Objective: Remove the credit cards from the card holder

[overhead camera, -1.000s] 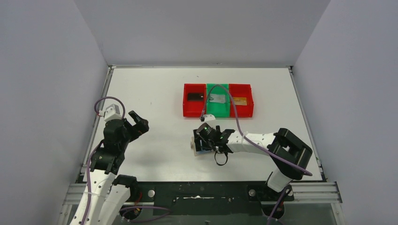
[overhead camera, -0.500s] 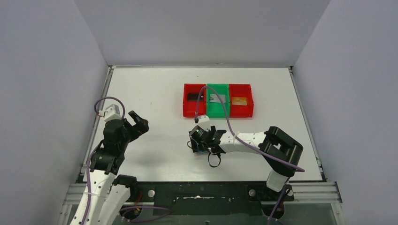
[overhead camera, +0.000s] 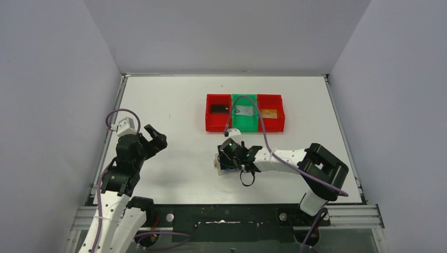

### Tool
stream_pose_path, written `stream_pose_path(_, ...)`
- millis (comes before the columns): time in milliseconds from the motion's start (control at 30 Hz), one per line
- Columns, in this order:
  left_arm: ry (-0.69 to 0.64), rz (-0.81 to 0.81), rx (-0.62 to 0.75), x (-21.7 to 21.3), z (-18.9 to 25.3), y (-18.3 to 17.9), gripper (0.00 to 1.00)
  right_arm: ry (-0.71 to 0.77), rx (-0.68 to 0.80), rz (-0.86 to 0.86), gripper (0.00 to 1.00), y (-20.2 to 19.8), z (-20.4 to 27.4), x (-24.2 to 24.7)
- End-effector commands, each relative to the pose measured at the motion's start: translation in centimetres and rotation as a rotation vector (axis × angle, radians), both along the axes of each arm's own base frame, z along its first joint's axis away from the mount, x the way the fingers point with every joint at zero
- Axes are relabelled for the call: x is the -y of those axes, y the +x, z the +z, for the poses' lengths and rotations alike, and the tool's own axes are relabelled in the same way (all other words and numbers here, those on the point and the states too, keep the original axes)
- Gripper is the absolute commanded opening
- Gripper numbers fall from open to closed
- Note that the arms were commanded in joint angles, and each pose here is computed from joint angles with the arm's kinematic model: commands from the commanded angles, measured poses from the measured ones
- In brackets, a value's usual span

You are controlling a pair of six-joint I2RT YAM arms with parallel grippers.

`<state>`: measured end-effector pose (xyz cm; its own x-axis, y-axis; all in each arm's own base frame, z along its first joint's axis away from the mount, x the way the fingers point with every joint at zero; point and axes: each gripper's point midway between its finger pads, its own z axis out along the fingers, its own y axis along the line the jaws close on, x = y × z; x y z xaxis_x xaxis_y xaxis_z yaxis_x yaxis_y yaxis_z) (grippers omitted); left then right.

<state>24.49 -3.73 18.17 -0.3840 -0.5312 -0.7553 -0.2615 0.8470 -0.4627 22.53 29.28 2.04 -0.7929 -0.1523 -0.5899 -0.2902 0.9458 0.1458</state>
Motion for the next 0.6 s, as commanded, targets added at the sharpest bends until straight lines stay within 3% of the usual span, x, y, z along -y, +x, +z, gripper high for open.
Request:
stream_pose_path(0, 0.0, -0.016, 0.056, 0.2, 1.3, 0.6, 0.97, 0.12, -0.043, 0.018, 0.58, -0.4, 0.5, -1.2)
stream_pose_path(67, 0.0, -0.017, 0.054, 0.3, 1.2, 0.6, 0.97, 0.132, -0.047, 0.007, 0.51, -0.3, 0.5, -0.8)
stream_pose_path(300, -0.001, -0.021, 0.053, 0.3, 1.2, 0.7, 0.97, 0.113, -0.059, -0.043, 0.46, 0.1, -0.1, 0.7)
stream_pose_path(400, 0.0, -0.022, 0.05, 0.3, 1.1, 0.7, 0.97, 0.195, -0.088, -0.036, 0.42, 0.0, 0.2, 0.1)
stream_pose_path(467, -0.001, -0.023, 0.049, 0.4, 1.1, 0.7, 0.97, 0.222, -0.075, -0.022, 0.49, 0.2, 0.9, -0.2)
stream_pose_path(567, -0.001, -0.024, 0.05, 0.4, 1.1, 0.7, 0.97, 0.1, -0.032, -0.036, 0.66, 0.5, 0.9, 0.5)
